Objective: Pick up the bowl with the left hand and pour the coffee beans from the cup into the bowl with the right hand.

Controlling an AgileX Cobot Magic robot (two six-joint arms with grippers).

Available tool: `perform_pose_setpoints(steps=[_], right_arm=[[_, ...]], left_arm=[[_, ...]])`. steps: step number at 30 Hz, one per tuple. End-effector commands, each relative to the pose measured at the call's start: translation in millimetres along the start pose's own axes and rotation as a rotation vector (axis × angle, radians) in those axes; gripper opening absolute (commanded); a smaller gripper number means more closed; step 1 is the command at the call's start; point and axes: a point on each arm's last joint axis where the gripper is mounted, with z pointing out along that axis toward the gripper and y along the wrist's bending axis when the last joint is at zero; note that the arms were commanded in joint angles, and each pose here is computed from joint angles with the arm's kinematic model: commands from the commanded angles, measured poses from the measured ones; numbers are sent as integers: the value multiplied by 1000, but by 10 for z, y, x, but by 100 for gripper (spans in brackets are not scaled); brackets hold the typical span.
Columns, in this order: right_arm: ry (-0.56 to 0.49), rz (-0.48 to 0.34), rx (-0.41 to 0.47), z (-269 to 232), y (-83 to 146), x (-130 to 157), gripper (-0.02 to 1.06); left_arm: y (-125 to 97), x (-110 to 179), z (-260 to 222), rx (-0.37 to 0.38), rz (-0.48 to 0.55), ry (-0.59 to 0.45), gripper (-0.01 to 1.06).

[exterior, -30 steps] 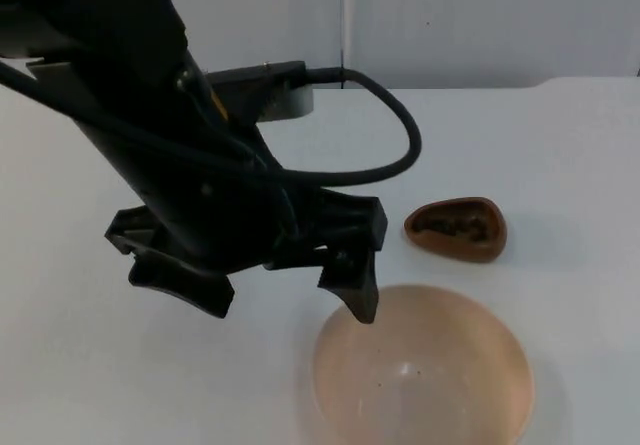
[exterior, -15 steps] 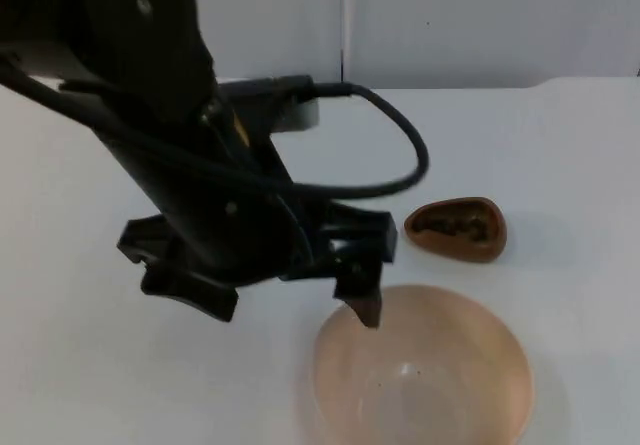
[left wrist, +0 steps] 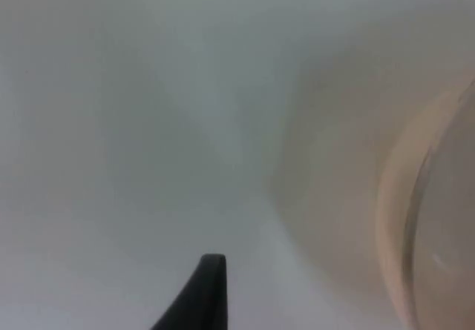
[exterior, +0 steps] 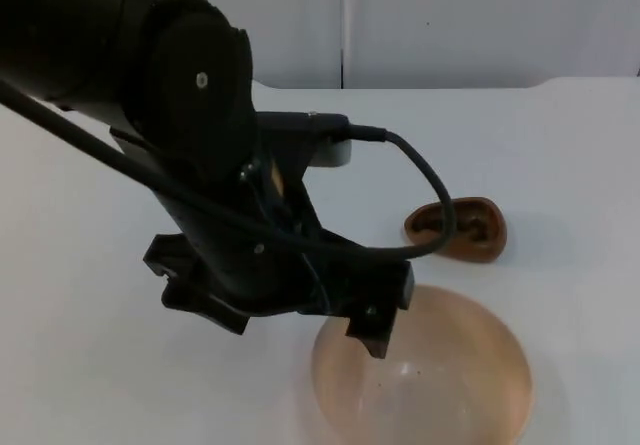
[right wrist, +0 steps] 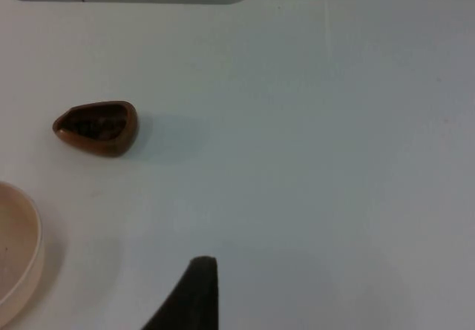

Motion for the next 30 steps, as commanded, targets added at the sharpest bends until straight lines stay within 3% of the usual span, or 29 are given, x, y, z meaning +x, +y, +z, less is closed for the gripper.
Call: perform_pose_setpoints(steps=[1,6,12,17,30], right_arm=[[-7,-5,2,-2,0,2,105],[-7,-5,2,-2,0,2,105],[-7,-5,2,-2,0,2,105],[-7,-5,2,-2,0,2,105],[-7,-5,2,-2,0,2,105]], left_arm=[[84,-68,-11,-6,-18,-23,102],[182,-111,-21,12,-19,-16,102],[140,-112,-23,66,3,-15,102],[144,-101,4,63,50,-2,102],[174,-75,253,52,43,37,102]])
